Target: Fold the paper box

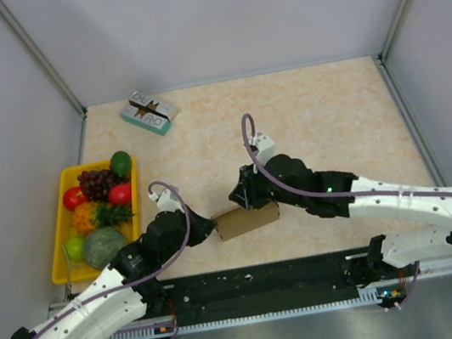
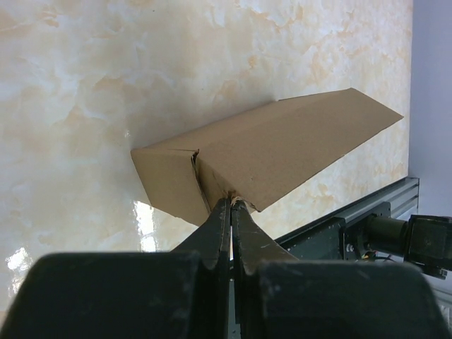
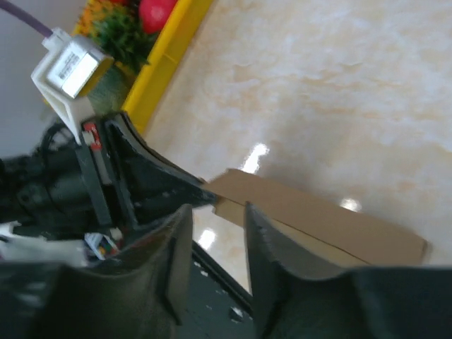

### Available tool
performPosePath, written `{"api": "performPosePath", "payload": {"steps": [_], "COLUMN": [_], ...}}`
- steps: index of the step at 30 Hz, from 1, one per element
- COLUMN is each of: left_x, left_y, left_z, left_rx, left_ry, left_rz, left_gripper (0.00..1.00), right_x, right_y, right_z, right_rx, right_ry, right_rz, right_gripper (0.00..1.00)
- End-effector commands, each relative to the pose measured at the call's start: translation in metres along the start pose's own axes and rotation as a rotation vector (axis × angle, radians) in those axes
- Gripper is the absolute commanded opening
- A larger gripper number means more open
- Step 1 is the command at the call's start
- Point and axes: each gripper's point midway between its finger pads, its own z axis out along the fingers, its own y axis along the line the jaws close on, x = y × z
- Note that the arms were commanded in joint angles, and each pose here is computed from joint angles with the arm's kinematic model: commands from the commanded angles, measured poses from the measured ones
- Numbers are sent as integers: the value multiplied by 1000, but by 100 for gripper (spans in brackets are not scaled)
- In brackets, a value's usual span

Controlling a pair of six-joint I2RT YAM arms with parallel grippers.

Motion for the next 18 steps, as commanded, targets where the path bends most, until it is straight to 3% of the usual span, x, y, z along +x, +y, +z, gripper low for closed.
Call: {"api": "performPosePath", "payload": {"steps": [1, 3, 5, 18], "left_x": [33, 32, 31, 20], "left_y": [51, 49, 51, 43], "left_z": [-3, -3, -4, -3], "left_rx": [-168, -165, -176, -170], "left_ry": [106, 105, 106, 73], "left_rz": [22, 29, 37, 63], "left_gripper": [0, 0, 0, 0], "right_x": [-14, -6, 3, 66], "right_y": [47, 49, 53, 23], "right_z": [38, 51, 66, 92], "right_rx": [-241, -298, -349, -353], "right_ry": [-49, -32, 3, 116], "right_rz": [239, 293, 337, 477], "right_gripper": [23, 6, 0, 0]}}
